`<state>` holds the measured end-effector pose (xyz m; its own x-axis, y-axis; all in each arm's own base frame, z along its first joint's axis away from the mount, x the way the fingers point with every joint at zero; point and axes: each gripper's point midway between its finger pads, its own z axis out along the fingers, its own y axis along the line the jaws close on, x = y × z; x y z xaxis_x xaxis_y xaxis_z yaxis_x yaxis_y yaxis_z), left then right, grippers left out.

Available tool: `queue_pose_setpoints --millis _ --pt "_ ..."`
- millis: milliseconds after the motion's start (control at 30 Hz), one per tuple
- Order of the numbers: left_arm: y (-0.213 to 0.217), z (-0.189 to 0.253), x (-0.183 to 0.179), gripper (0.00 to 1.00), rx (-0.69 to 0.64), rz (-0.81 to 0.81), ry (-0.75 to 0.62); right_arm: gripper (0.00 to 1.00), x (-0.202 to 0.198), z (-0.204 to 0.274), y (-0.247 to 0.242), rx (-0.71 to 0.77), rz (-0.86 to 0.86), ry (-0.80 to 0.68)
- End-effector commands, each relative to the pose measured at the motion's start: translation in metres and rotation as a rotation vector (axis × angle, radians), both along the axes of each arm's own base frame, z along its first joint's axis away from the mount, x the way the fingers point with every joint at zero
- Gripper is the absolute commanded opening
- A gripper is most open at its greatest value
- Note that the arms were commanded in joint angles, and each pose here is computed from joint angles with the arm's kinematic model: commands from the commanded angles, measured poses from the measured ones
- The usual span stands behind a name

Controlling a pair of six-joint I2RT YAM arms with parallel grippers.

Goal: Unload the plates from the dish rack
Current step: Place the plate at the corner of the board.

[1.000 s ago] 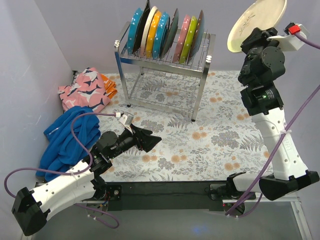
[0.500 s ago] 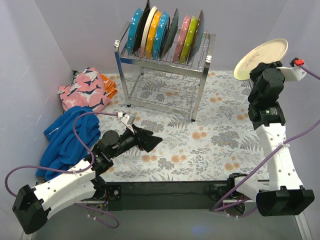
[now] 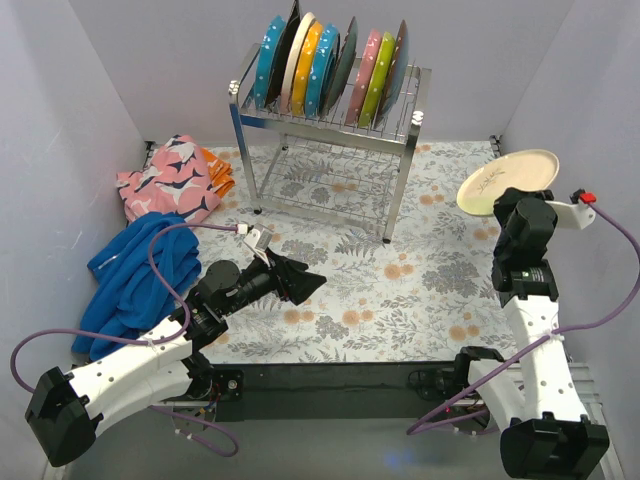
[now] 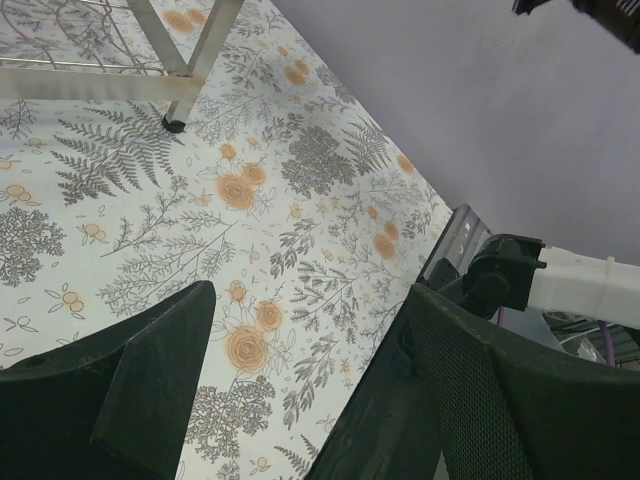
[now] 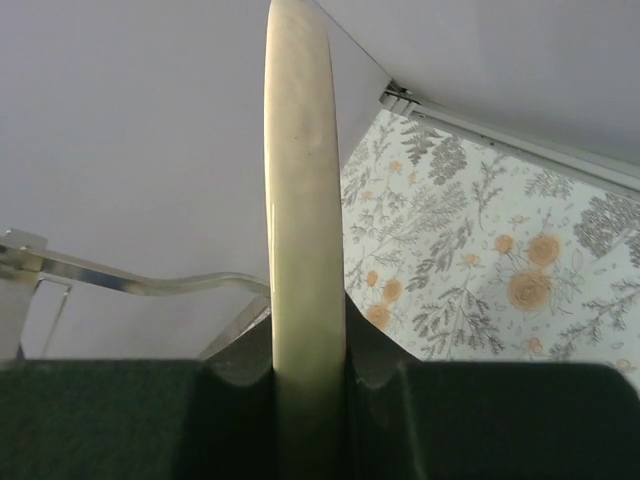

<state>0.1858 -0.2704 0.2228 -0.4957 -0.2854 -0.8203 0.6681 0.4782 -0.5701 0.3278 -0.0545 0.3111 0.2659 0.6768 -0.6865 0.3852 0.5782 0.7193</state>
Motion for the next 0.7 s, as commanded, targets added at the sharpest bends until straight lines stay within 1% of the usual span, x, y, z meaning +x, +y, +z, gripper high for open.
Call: queue_pose_setpoints --millis 0,33,67,133,167,267,300,367,400,500,533,567,667 --pt "-0.001 0.008 -0.003 0.76 -0.015 -0.014 -0.027 0.01 -0.005 0.033 -0.013 0.088 -0.004 -0.238" --pt "-0.001 0.008 -0.003 0.76 -0.015 -0.014 -0.026 0.01 -0.004 0.027 -0.009 0.107 0.035 -0.237" --pt "-0.002 0.008 -0.003 0.76 -0.016 -0.017 -0.026 0.01 -0.004 0.012 -0.017 0.114 0.024 -0.214" --pt "-0.002 0.007 -0.003 0.76 -0.015 -0.020 -0.025 0.01 -0.003 0.007 -0.012 0.127 0.078 -0.228" --pt "-0.003 0.007 -0.004 0.76 -0.013 -0.024 -0.025 0.01 -0.003 -0.004 -0.016 0.132 0.077 -0.216" --pt "-0.003 0.007 -0.004 0.76 -0.015 -0.025 -0.024 0.01 0.000 -0.009 -0.009 0.124 0.136 -0.236" --pt "-0.003 0.007 -0.004 0.76 -0.015 -0.025 -0.024 0.01 0.001 -0.021 -0.007 0.129 0.150 -0.218" --pt "-0.002 0.009 -0.004 0.77 -0.018 -0.025 -0.028 0.01 0.006 -0.025 -0.001 0.116 0.200 -0.236" --pt "-0.002 0.008 -0.005 0.76 -0.017 -0.027 -0.029 0.01 0.007 -0.041 0.002 0.126 0.214 -0.219" --pt "-0.003 0.008 -0.006 0.77 -0.019 -0.034 -0.033 0.01 0.009 -0.040 0.009 0.134 0.280 -0.329" --pt "-0.004 0.010 -0.005 0.77 -0.019 -0.036 -0.035 0.01 0.011 -0.059 0.012 0.151 0.302 -0.309" --pt "-0.004 0.007 -0.005 0.76 -0.012 -0.038 -0.032 0.01 0.011 -0.048 0.013 0.125 0.317 -0.361" --pt "-0.004 0.008 -0.005 0.77 -0.011 -0.038 -0.031 0.01 0.024 -0.047 0.013 0.073 0.344 -0.354"
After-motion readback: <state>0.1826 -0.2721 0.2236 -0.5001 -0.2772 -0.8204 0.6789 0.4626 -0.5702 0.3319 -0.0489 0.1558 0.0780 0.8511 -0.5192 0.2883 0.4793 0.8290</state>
